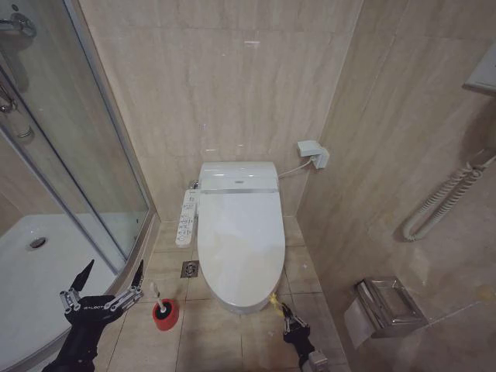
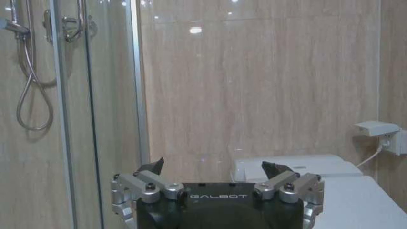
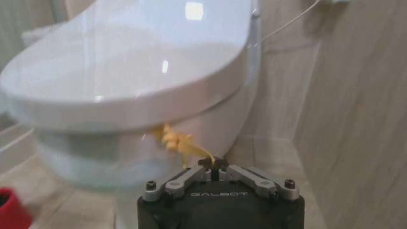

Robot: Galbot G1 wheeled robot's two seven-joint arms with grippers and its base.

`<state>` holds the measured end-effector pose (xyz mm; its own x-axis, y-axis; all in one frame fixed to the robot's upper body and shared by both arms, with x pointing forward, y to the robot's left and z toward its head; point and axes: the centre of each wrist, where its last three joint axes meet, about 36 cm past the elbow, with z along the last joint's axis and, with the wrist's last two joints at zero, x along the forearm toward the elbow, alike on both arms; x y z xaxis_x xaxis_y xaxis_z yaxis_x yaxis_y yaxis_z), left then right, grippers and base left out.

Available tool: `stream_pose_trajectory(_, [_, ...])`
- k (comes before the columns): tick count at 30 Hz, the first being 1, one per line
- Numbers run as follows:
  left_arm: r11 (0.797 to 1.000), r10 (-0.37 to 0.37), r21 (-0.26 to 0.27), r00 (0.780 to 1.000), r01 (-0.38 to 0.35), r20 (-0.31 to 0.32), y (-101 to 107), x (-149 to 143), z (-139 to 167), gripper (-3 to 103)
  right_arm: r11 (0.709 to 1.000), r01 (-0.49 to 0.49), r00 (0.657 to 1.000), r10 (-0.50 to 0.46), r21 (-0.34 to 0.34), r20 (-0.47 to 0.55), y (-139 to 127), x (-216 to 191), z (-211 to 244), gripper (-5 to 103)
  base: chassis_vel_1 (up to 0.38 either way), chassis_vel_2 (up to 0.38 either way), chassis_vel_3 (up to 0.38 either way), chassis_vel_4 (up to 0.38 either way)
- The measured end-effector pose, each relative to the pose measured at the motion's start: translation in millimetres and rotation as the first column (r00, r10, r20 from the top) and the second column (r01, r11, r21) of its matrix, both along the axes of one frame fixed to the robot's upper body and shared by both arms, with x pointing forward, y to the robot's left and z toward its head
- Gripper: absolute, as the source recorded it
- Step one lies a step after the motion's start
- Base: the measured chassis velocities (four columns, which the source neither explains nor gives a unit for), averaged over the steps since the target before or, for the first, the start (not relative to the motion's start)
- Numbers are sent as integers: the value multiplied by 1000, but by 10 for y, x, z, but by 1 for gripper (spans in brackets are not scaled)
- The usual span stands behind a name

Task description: Open the toilet lid, clean the toilet bowl with a toilet brush, close the toilet lid, and flush.

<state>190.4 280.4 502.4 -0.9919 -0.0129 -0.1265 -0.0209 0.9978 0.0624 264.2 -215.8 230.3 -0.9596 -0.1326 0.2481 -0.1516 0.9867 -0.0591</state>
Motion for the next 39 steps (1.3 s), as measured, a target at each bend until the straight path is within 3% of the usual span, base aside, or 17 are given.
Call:
stream_pose_trajectory(11, [1000, 0, 0, 1000, 0, 0, 0, 0, 0, 100, 976, 143, 975, -168, 163, 148, -245, 62, 770, 2, 0, 0, 0, 0])
stream_pose_trajectory(14, [1000, 0, 0, 1000, 0, 0, 0, 0, 0, 100, 950, 159, 961, -211, 267, 177, -316, 113, 1265, 2, 0, 0, 0, 0])
stream_pose_trajectory(22, [1000, 0, 0, 1000, 0, 0, 0, 0, 0, 100, 907, 116, 930, -243, 406, 276, -306, 216, 2254, 2, 0, 0, 0, 0])
stream_pose_trajectory(25, [1000, 0, 0, 1000, 0, 0, 0, 0, 0, 100, 869, 72, 913, -255, 489, 318, -250, 233, 2799, 2, 0, 0, 0, 0])
stream_pose_trajectory(32, [1000, 0, 0, 1000, 0, 0, 0, 0, 0, 100, 870, 24, 846, -280, 492, 453, -264, 389, 3046, 2, 0, 0, 0, 0])
stream_pose_trajectory(39, [1000, 0, 0, 1000, 0, 0, 0, 0, 0, 100, 825, -17, 825, -308, 565, 474, -208, 775, 3060, 2, 0, 0, 0, 0])
